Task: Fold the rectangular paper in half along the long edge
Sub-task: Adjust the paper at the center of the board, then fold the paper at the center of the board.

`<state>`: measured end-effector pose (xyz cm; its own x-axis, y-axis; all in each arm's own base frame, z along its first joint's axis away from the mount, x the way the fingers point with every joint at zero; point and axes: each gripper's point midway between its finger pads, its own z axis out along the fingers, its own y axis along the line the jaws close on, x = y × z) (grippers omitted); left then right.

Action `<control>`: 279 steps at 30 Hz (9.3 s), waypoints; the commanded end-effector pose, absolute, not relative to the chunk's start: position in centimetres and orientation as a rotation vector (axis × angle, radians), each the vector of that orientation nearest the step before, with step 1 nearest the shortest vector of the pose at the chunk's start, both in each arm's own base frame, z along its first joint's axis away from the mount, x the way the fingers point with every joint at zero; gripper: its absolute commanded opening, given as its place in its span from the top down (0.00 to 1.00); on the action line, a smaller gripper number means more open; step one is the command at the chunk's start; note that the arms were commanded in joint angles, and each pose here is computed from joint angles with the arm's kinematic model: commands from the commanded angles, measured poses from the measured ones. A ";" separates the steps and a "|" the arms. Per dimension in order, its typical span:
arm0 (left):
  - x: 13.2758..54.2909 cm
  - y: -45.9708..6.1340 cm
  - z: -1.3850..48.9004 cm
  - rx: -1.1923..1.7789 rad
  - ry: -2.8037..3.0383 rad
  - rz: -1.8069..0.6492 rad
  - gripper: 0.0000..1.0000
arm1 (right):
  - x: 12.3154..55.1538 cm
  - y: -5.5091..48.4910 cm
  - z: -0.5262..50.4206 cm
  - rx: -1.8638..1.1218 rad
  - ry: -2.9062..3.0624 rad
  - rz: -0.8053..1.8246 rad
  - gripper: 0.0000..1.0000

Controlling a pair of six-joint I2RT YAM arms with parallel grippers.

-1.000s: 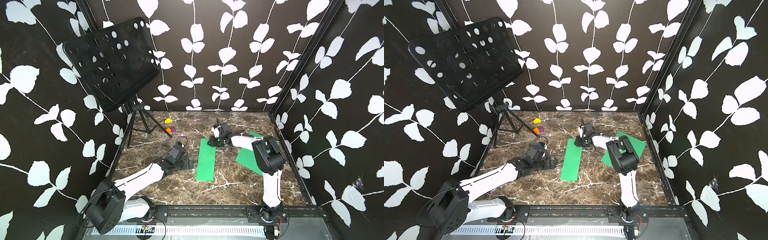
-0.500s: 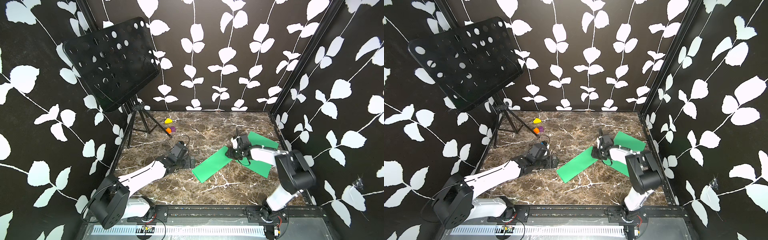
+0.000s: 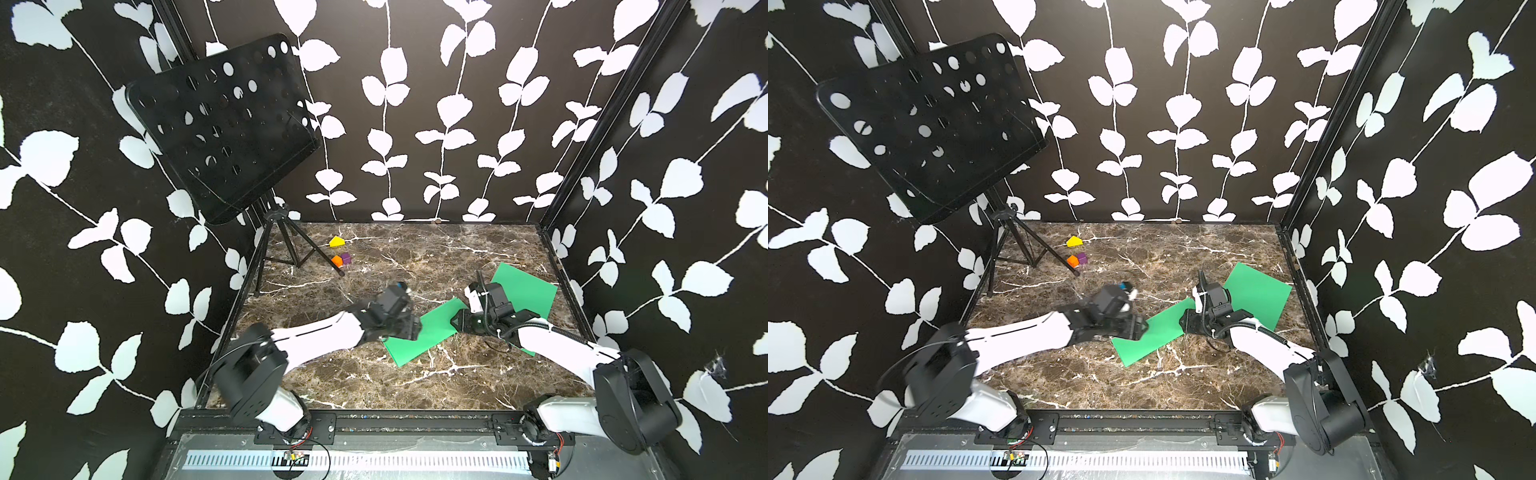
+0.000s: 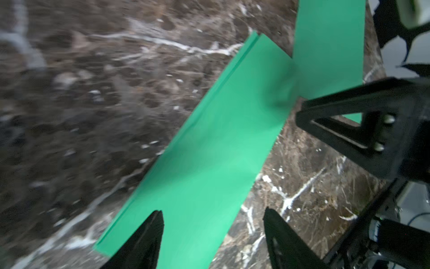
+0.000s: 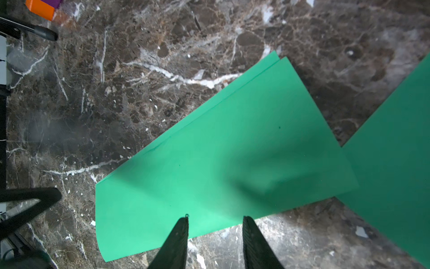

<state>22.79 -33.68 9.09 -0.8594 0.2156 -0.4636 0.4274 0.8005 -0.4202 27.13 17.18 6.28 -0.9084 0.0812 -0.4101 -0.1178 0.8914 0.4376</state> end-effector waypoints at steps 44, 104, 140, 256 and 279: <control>16.9 -30.6 -1.0 0.699 2.966 -0.511 0.62 | 24.4 15.9 0.6 0.026 2.860 0.592 0.97; 21.1 -32.7 7.4 0.631 2.675 -0.758 0.54 | 29.8 24.2 0.6 -0.078 2.880 0.693 0.89; 27.3 -41.8 2.6 0.613 2.674 -0.878 0.98 | 35.5 21.8 0.3 0.212 2.740 0.751 0.96; 32.4 -30.5 0.4 0.083 2.650 -0.923 0.92 | 33.8 19.6 -2.7 0.226 2.812 0.746 1.00; 32.5 -32.0 2.3 0.140 2.602 -1.033 0.91 | 32.4 15.3 6.5 -0.063 2.695 -0.226 0.17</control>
